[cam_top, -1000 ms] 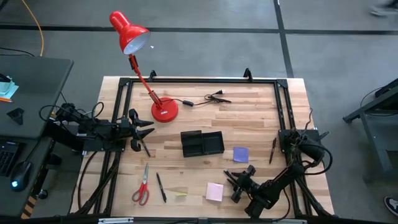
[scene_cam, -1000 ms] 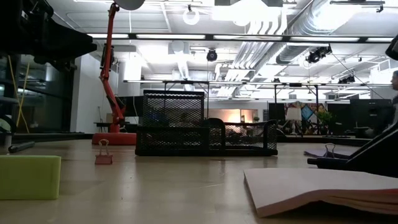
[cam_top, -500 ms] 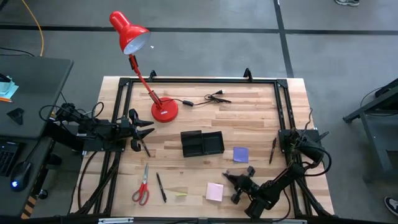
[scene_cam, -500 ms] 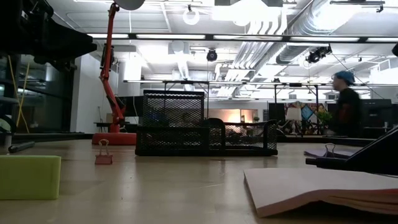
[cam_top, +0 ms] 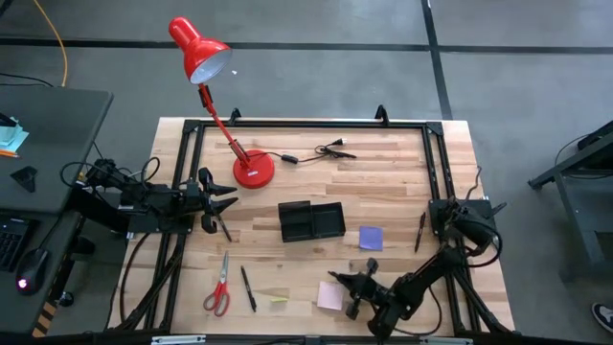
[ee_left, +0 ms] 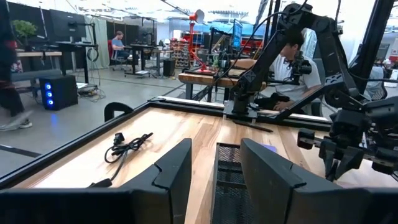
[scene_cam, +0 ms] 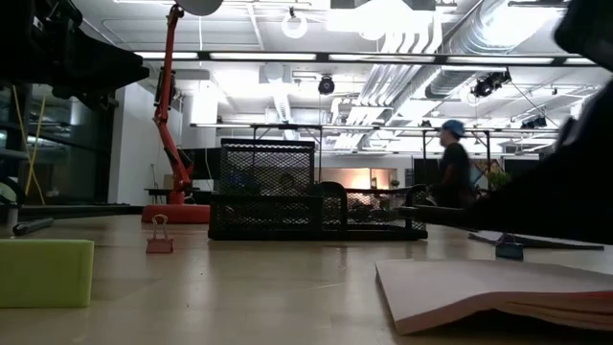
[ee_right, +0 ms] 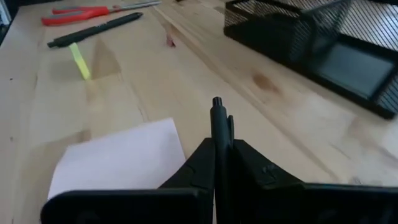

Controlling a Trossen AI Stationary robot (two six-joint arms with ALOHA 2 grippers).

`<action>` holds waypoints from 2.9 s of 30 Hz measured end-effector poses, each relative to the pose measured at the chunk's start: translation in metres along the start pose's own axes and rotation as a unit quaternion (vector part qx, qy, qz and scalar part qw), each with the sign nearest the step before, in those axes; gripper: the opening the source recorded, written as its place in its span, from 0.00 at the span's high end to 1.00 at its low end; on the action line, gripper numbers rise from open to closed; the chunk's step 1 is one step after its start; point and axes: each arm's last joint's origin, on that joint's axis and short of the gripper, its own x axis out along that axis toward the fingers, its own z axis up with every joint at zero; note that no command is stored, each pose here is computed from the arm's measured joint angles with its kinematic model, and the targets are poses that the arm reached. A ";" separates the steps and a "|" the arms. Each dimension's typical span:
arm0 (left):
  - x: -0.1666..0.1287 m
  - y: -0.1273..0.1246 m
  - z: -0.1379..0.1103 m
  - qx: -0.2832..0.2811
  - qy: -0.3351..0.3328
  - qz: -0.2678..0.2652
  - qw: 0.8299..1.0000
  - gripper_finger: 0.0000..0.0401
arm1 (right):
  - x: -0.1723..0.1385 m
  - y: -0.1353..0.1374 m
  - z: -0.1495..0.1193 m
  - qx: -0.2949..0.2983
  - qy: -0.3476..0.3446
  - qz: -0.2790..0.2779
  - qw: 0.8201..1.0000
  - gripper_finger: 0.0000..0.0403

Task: Pick and place office supplies into organizer
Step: Put the black pen into the black desk organizer

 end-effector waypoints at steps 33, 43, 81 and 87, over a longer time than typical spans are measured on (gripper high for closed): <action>-0.002 -0.010 0.004 -0.158 0.005 -0.169 0.973 0.68 | 0.046 0.014 0.075 -0.079 -0.128 0.127 0.980 0.96; 0.008 -0.013 0.003 -0.129 0.000 -0.098 0.987 0.68 | 0.053 0.011 0.079 -0.077 -0.124 0.143 0.979 0.96; 0.112 -0.109 0.006 -0.009 -0.027 -0.287 0.957 0.68 | 0.055 0.000 0.119 -0.118 -0.265 0.050 0.956 0.96; 0.113 -0.106 0.001 -0.015 -0.004 -0.237 0.971 0.68 | 0.055 0.000 0.119 -0.126 -0.265 0.047 0.955 0.96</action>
